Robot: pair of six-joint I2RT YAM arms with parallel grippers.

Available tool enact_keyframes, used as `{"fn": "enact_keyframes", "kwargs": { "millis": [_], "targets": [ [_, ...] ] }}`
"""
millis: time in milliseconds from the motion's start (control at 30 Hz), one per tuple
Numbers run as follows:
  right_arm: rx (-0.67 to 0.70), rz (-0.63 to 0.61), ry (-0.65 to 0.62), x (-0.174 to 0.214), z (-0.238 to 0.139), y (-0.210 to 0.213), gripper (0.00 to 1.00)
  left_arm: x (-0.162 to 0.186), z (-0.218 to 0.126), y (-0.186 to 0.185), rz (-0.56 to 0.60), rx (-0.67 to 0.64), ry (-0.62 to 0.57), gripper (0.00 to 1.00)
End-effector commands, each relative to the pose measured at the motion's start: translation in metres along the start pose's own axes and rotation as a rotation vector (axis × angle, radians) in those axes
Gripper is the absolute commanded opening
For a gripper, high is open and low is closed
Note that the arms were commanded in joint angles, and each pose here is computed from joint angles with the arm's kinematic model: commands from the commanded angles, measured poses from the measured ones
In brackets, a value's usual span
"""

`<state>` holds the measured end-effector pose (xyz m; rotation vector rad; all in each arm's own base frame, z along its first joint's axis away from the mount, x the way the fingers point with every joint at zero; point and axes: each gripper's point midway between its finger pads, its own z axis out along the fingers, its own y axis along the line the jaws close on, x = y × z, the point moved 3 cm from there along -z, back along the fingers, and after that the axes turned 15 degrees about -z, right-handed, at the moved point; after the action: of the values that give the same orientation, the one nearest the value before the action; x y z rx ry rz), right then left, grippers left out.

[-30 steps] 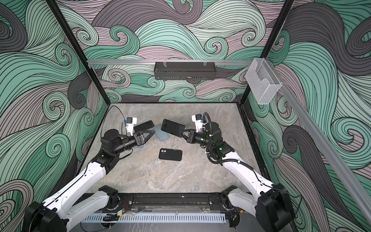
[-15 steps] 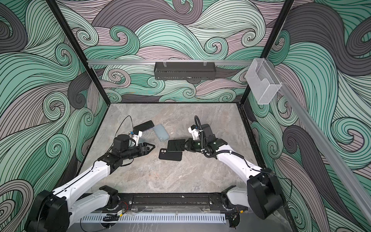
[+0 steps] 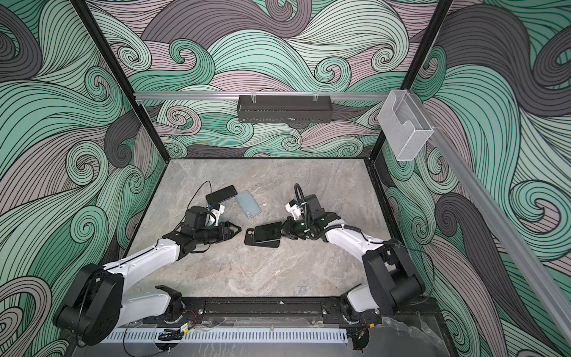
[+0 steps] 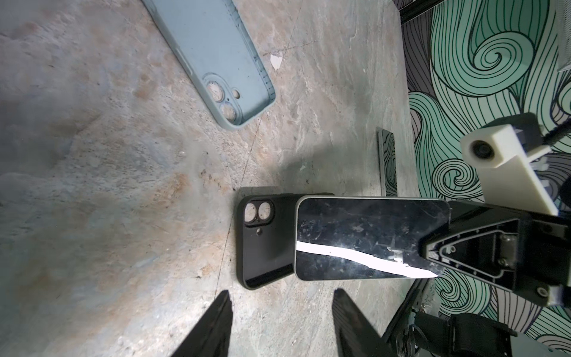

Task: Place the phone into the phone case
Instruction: 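Lower the smartphone over the black case while the left gripper moves to the case, then insert the smartphone's end into the case's lens-hole end while the left gripper holds the case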

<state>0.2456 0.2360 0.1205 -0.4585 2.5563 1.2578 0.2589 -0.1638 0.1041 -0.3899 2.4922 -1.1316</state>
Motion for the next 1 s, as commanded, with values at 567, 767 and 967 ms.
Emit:
{"fn": "enact_keyframes", "kwargs": {
  "millis": [567,767,967],
  "targets": [
    [-0.074,0.060,0.034,-0.007,0.021,-0.006,0.00,0.009,0.050,0.010,0.019,-0.060,0.084,0.41],
    [-0.075,0.076,0.040,-0.005,0.025,-0.009,0.00,0.013,0.052,0.010,0.025,-0.058,0.091,0.40],
    [-0.084,0.084,0.049,-0.004,0.029,-0.012,0.00,0.016,0.056,0.016,0.036,-0.086,0.103,0.39]
  ]
}}
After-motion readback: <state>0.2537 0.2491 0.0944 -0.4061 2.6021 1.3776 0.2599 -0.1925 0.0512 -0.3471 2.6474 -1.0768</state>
